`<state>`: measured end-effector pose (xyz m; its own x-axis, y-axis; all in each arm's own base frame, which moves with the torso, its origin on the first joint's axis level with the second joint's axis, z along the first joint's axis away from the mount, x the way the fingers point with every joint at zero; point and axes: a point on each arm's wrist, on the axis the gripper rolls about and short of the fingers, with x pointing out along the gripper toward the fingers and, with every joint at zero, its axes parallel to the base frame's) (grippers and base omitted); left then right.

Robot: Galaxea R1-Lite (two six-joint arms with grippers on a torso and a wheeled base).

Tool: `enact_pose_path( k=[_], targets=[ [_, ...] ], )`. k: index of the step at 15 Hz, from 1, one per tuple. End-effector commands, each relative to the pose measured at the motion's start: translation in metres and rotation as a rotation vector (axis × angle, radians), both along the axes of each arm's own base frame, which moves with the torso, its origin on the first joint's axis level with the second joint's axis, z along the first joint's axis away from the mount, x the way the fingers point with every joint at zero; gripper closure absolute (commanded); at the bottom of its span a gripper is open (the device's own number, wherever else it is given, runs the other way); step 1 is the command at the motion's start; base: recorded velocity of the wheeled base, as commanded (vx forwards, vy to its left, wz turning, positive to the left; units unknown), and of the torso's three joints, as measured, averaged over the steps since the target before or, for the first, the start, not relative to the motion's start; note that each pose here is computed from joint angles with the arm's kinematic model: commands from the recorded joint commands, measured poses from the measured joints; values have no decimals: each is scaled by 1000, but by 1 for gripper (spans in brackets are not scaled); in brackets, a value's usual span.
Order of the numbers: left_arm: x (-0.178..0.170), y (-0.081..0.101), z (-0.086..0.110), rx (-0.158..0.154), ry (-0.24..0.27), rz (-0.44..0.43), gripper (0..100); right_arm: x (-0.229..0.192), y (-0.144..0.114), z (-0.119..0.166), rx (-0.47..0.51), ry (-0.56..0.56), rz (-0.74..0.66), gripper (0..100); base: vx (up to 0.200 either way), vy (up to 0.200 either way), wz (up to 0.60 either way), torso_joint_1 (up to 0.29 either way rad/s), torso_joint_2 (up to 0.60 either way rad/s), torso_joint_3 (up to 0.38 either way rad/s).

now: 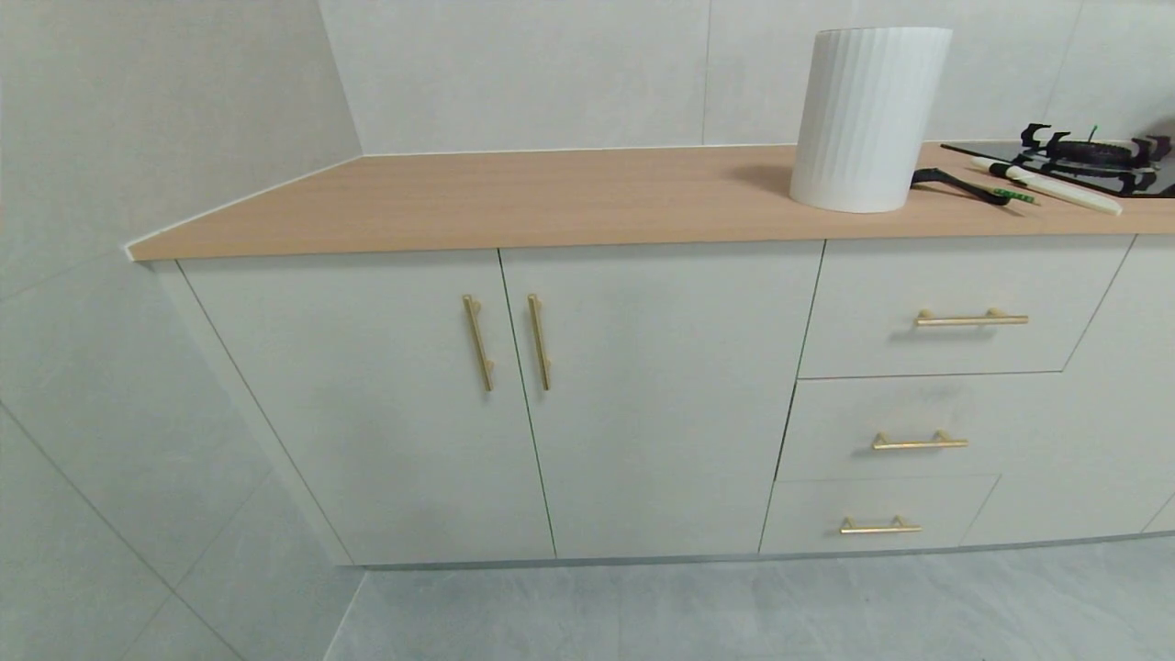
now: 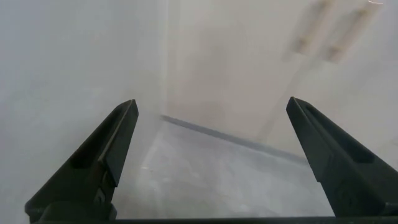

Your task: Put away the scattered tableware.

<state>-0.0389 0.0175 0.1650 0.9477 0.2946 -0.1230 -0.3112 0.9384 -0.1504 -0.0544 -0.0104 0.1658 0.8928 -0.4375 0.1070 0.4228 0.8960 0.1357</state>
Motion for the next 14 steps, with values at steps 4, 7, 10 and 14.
enact_pose_path(
  k=[4, 7, 10, 14],
  targets=[
    [-17, -7, -45, 74, -28, 230, 0, -6, -1, -14, 32, -34, -116, 0, 0, 0, 0, 0, 0, 0],
    [-11, -8, -55, 133, -11, 142, 0, 10, -1, -46, -3, 78, -111, 0, 0, 0, 0, 0, 0, 0],
    [-1, -14, -52, 176, -158, -127, 0, 24, 1, -70, -77, 54, 9, 0, 0, 0, 0, 0, 0, 0],
    [12, -17, -80, 194, -88, -293, 0, 31, 5, -82, -163, 86, 195, 0, 0, 0, 0, 0, 0, 0]
  ],
)
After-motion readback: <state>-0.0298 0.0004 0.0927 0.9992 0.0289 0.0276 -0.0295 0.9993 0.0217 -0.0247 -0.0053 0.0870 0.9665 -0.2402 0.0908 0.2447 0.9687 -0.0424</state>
